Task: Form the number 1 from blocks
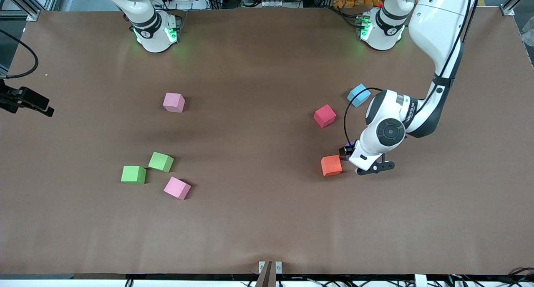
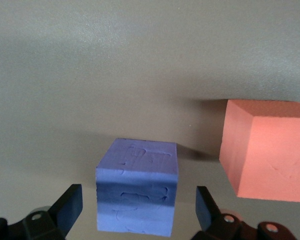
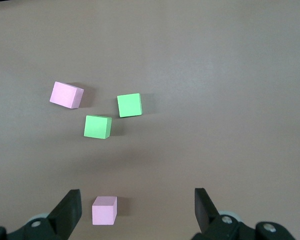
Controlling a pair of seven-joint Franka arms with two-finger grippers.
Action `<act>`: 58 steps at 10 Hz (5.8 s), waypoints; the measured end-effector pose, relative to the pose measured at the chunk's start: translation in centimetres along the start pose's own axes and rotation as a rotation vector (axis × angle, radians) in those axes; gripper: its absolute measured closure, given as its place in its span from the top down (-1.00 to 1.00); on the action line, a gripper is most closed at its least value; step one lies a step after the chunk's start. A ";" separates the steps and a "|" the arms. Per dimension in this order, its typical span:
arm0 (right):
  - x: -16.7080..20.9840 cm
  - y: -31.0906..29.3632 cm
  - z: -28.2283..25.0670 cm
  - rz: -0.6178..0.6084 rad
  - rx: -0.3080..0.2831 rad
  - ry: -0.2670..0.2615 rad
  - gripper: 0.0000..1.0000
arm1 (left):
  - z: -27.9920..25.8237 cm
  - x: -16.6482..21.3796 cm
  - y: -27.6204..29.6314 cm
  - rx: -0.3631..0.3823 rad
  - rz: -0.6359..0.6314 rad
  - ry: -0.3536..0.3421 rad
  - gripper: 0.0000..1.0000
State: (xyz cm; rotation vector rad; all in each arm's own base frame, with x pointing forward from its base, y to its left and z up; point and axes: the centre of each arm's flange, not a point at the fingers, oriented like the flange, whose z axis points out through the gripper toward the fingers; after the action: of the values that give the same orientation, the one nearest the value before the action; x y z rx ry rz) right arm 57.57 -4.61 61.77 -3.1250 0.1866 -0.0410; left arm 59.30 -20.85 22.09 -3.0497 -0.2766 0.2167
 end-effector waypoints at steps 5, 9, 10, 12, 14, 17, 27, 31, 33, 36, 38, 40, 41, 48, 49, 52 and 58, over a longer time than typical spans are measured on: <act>1.5 -1.3 3.7 -0.019 -0.004 -0.050 1.00 | 1.8 -0.1 0.2 0.009 0.005 -0.022 1.00; 8.2 -2.1 17.1 0.066 0.068 -0.040 1.00 | 2.2 -0.1 0.4 0.013 0.009 -0.025 0.27; 9.3 -2.0 20.9 0.075 0.060 -0.046 1.00 | 1.8 -0.4 0.6 0.017 0.017 -0.032 0.27; 10.4 -1.5 26.0 0.087 0.045 -0.063 1.00 | -1.5 -2.4 2.6 0.030 0.064 -0.061 0.27; 10.8 -2.3 29.3 0.077 0.035 -0.075 1.00 | -6.3 -6.5 6.1 0.033 0.123 -0.066 0.27; 11.0 -4.2 32.6 0.034 -0.002 -0.077 1.00 | -8.9 -15.5 14.3 0.010 0.091 -0.070 0.23; 10.6 -5.5 40.0 -0.068 -0.029 -0.105 1.00 | 0.7 -37.7 31.0 0.011 0.181 -0.080 0.23; 9.6 -4.8 42.8 -0.092 -0.035 -0.114 0.98 | 3.2 -37.6 32.2 0.000 0.178 -0.079 0.23; 9.6 -4.6 42.8 -0.101 -0.037 -0.114 0.81 | 3.1 -37.8 32.4 0.000 0.191 -0.066 0.41; 9.7 -4.6 42.6 -0.102 -0.036 -0.110 0.28 | 2.7 -38.0 32.8 -0.004 0.163 -0.041 1.00; 9.8 -4.6 42.4 -0.102 -0.036 -0.107 0.28 | 1.6 -35.4 32.4 -0.015 0.125 -0.009 1.00; 10.3 -4.6 41.2 -0.101 -0.035 -0.082 0.28 | 0.0 -31.4 31.2 -0.024 0.065 0.034 1.00; 11.0 -4.6 38.8 -0.098 -0.032 -0.047 0.28 | -1.1 -29.2 30.4 -0.036 0.033 0.048 1.00; 5.7 -24.9 26.7 0.075 0.000 0.053 0.28 | -5.1 -14.1 22.2 -0.095 -0.122 0.074 1.00; 3.4 -29.3 26.8 0.089 -0.001 0.046 0.28 | -5.4 -12.5 21.0 -0.099 -0.130 0.076 1.00; -3.7 -38.1 28.6 0.110 0.008 0.014 0.28 | -5.9 -7.4 16.5 -0.107 -0.159 0.079 1.00; -19.3 -47.2 32.8 0.061 0.036 -0.029 0.28 | -6.5 1.2 6.3 -0.121 -0.216 0.085 1.00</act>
State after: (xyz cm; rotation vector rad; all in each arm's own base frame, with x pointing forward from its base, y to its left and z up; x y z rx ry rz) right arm 44.88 44.85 29.06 -3.0803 0.2773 0.0009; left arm 62.49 -27.16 27.80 -3.1036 -0.6301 0.0585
